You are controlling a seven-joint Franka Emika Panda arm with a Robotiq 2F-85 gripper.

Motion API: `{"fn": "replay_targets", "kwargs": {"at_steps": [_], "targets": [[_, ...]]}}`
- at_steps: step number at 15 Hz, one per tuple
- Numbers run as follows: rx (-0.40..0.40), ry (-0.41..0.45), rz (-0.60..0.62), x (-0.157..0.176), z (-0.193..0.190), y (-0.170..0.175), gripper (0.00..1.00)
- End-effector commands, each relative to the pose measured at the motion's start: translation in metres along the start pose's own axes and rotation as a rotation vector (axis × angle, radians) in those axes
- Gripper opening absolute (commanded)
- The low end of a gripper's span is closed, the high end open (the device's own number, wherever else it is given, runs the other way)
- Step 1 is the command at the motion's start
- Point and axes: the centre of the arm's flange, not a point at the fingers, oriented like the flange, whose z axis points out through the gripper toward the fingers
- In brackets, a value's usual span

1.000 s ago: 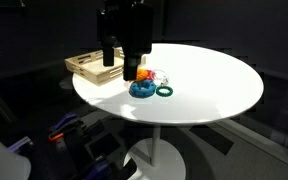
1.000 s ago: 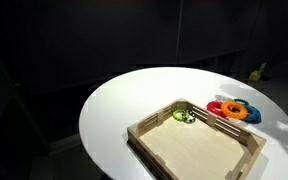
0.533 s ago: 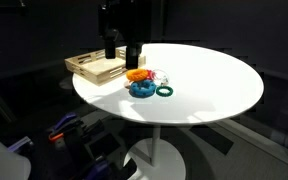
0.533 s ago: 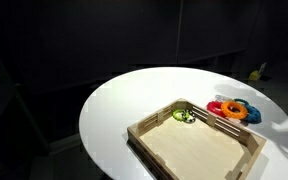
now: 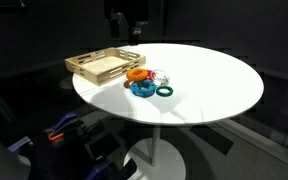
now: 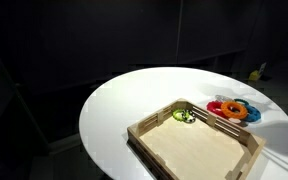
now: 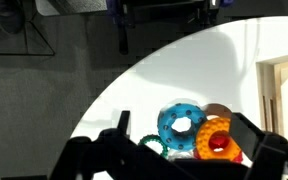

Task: Put the white and black ring on the other rings

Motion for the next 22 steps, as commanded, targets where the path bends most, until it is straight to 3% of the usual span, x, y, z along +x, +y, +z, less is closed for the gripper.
{"fn": "replay_targets", "kwargs": {"at_steps": [1, 6, 13, 15, 16, 22], "targets": [[0.058, 0.001, 0.027, 0.032, -0.014, -0.032, 1.0], [0.097, -0.011, 0.02, 0.055, -0.009, -0.084, 1.0], [-0.011, 0.048, -0.018, 0.079, 0.011, -0.147, 1.0], [-0.041, 0.072, -0.022, 0.083, 0.014, -0.154, 1.0], [-0.014, 0.05, -0.036, 0.071, 0.018, -0.146, 1.0], [-0.024, 0.06, -0.037, 0.077, 0.019, -0.151, 1.0]]}}
